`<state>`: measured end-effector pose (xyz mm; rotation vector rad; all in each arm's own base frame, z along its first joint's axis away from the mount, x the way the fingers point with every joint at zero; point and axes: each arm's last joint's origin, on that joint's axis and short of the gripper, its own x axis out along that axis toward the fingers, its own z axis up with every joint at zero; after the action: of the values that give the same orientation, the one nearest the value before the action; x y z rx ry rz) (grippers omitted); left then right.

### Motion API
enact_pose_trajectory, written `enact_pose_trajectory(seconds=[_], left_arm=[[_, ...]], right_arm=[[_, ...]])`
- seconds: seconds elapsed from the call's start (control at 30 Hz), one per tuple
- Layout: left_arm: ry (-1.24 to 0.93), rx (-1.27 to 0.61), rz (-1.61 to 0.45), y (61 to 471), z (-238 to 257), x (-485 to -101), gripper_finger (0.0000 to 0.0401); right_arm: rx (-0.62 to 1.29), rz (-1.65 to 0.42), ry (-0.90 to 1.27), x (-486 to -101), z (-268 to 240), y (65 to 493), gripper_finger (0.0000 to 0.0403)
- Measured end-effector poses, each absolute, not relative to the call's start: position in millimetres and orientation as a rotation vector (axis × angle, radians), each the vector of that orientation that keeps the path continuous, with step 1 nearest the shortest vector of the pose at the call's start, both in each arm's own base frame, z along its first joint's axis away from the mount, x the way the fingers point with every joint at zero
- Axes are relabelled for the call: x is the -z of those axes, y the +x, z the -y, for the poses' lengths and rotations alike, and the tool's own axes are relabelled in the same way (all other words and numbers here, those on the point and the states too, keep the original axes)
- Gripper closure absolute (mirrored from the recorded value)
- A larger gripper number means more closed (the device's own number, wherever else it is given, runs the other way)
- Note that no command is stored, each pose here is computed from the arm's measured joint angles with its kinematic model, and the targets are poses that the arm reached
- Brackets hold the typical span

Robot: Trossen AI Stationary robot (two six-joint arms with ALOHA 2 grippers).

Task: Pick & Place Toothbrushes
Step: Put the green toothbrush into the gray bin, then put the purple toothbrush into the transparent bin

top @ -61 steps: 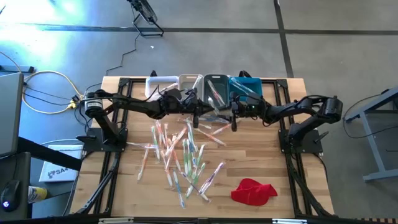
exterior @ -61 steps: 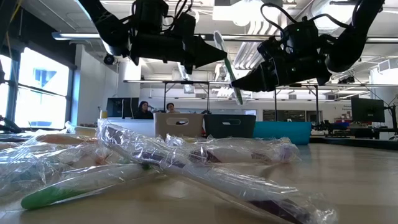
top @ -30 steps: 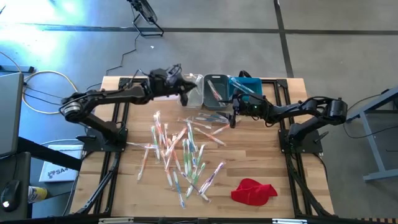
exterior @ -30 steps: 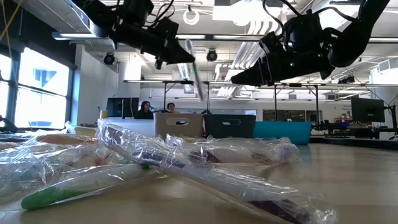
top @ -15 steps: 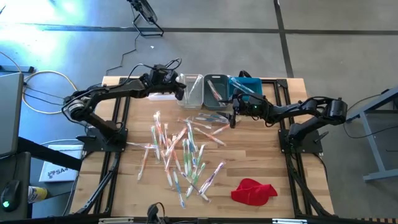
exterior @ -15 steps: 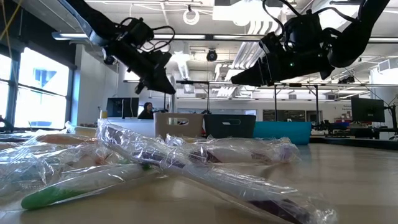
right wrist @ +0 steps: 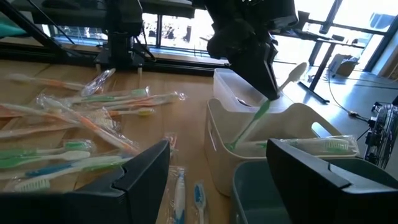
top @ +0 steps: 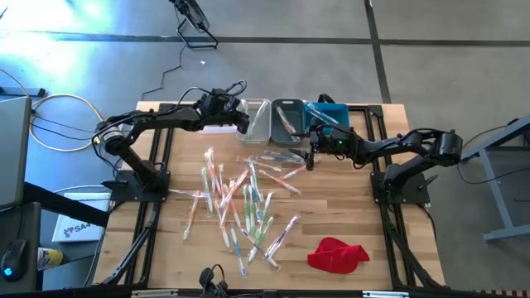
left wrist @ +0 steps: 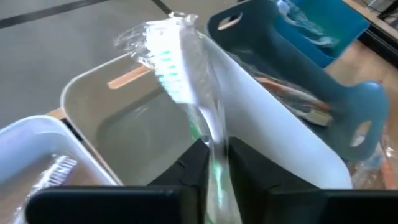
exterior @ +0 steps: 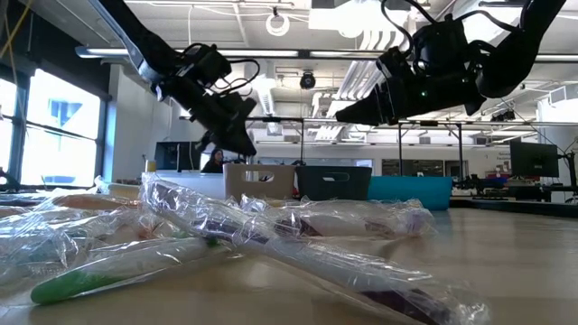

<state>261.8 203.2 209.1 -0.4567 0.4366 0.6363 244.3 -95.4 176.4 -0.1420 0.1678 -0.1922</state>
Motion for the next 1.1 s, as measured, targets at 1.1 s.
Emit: enact_pose_trajectory(seconds=[1.1], left_arm=[[-0.338, -0.611, -0.316, 268.8, -205.2, -221.9, 0.0230]], right_arm=[[0.190, -0.187, -0.137, -174.5, 95.3, 244.0, 0.0141]])
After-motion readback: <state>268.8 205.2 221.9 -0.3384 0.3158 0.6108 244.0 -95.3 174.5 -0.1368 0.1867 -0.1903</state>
